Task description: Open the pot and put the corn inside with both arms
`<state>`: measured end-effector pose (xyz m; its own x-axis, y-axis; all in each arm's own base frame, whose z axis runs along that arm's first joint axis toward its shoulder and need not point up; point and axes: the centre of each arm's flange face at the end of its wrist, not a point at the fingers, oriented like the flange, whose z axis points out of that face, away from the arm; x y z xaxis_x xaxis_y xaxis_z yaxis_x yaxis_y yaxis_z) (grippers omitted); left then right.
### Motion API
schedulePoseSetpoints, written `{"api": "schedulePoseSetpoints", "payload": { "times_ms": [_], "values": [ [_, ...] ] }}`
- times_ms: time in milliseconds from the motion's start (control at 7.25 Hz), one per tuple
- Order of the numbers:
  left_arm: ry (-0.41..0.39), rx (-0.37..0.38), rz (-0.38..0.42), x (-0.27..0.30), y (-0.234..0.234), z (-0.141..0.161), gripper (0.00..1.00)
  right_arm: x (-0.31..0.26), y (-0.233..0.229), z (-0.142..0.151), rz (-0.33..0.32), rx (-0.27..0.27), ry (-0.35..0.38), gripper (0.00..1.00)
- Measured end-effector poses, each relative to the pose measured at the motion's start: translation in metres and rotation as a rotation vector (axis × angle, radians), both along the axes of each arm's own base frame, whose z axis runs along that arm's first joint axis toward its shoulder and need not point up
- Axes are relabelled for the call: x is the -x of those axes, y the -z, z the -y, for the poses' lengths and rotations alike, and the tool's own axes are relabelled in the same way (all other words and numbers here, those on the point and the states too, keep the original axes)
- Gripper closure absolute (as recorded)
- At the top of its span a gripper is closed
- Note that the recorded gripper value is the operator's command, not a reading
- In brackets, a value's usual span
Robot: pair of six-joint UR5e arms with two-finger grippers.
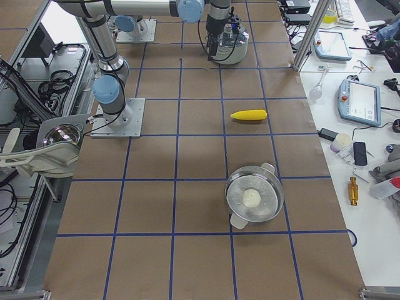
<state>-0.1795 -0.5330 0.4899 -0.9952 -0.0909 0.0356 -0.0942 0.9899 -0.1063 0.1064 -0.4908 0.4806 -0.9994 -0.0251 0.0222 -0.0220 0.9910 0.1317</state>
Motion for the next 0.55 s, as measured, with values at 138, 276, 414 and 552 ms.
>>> {"api": "schedulePoseSetpoints", "payload": {
  "times_ms": [138,276,414,552],
  "values": [
    [0.013,0.009,-0.007,0.022,0.023,0.015,0.0,0.0,0.001,0.0,0.0,0.0,0.001,0.0],
    [0.037,0.005,-0.01,0.044,0.049,0.029,0.0,0.001,0.003,0.001,0.0,-0.002,0.0,0.0],
    [0.056,-0.012,-0.007,0.057,0.073,0.039,0.0,0.005,0.011,0.012,0.001,0.01,0.006,0.0],
    [0.065,-0.03,-0.004,0.064,0.095,0.049,0.0,0.014,0.023,0.034,-0.001,0.053,0.015,0.0]
  ]
}}
